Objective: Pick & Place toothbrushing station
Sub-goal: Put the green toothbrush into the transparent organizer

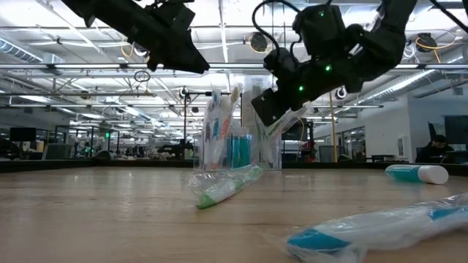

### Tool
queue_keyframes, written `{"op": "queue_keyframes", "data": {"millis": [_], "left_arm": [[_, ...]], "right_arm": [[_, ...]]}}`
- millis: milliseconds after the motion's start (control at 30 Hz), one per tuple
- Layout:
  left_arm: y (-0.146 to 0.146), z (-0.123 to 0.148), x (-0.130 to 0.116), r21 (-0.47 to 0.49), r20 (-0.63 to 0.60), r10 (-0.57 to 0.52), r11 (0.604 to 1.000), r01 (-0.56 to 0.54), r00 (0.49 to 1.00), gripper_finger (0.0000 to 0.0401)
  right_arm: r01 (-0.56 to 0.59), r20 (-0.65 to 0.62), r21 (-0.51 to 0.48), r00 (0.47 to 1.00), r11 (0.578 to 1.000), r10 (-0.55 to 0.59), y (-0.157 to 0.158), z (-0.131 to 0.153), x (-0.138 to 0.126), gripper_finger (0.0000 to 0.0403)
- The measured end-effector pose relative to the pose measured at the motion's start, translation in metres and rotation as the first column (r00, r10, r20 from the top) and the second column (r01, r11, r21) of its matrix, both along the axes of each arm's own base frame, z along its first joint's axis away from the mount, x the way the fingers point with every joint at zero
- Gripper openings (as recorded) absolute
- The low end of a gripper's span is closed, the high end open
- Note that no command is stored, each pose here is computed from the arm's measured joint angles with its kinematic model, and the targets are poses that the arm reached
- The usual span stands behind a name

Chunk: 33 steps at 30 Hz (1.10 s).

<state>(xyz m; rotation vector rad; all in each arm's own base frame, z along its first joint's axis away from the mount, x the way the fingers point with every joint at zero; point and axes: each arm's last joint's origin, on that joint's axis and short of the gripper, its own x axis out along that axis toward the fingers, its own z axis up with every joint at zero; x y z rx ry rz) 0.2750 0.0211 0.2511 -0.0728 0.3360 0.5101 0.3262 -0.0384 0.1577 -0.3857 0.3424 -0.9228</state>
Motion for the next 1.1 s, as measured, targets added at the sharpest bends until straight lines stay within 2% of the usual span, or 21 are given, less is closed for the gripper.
{"op": "queue_keyframes", "data": {"millis": [133, 233, 367, 500, 667, 733, 833, 967, 1100], "left_arm": [[0.004, 0.002, 0.0, -0.034, 0.041, 0.024, 0.999, -0.022, 0.999, 0.0118], [0.005, 0.002, 0.001, -0.08, 0.058, 0.001, 0.997, 0.004, 0.998, 0.0118], [0.006, 0.002, 0.001, -0.093, 0.063, -0.019, 0.995, 0.025, 0.998, 0.0118], [0.006, 0.001, 0.001, -0.094, 0.052, -0.02, 0.995, 0.025, 0.998, 0.0118], [0.004, -0.002, 0.0, -0.137, 0.036, -0.045, 0.989, 0.05, 0.998, 0.0118], [0.002, -0.004, 0.0, -0.224, 0.052, -0.075, 0.971, 0.085, 0.996, 0.0118], [-0.003, -0.007, 0.0, -0.383, 0.074, -0.118, 0.914, 0.138, 0.99, 0.0118], [-0.023, -0.021, 0.003, -0.484, 0.012, -0.2, 0.856, 0.181, 0.98, 0.0118], [-0.051, -0.042, 0.015, -0.552, -0.012, -0.258, 0.807, 0.209, 0.966, 0.0118]], "right_arm": [[-0.021, 0.017, 0.044, 1.0, 0.999, 0.021, 0.01, 0.017, -0.007, 0.0106], [-0.034, 0.036, 0.077, 0.999, 0.996, 0.031, 0.017, 0.031, -0.015, 0.0126], [-0.062, 0.07, 0.108, 0.996, 0.992, 0.055, 0.027, 0.051, -0.027, 0.0145], [-0.113, 0.057, 0.127, 0.993, 0.985, 0.107, 0.042, 0.066, -0.041, 0.0153], [-0.188, 0.051, 0.153, 0.982, 0.97, 0.182, 0.063, 0.07, -0.063, 0.0148], [-0.245, 0.053, 0.182, 0.969, 0.952, 0.24, 0.07, 0.066, -0.071, 0.0146], [-0.355, 0.069, 0.247, 0.934, 0.901, 0.35, 0.08, 0.056, -0.083, 0.0144], [-0.465, 0.027, 0.301, 0.877, 0.832, 0.48, 0.085, 0.04, -0.094, 0.0144], [-0.476, -0.015, 0.306, 0.863, 0.824, 0.505, 0.085, 0.03, -0.099, 0.0144]]}}
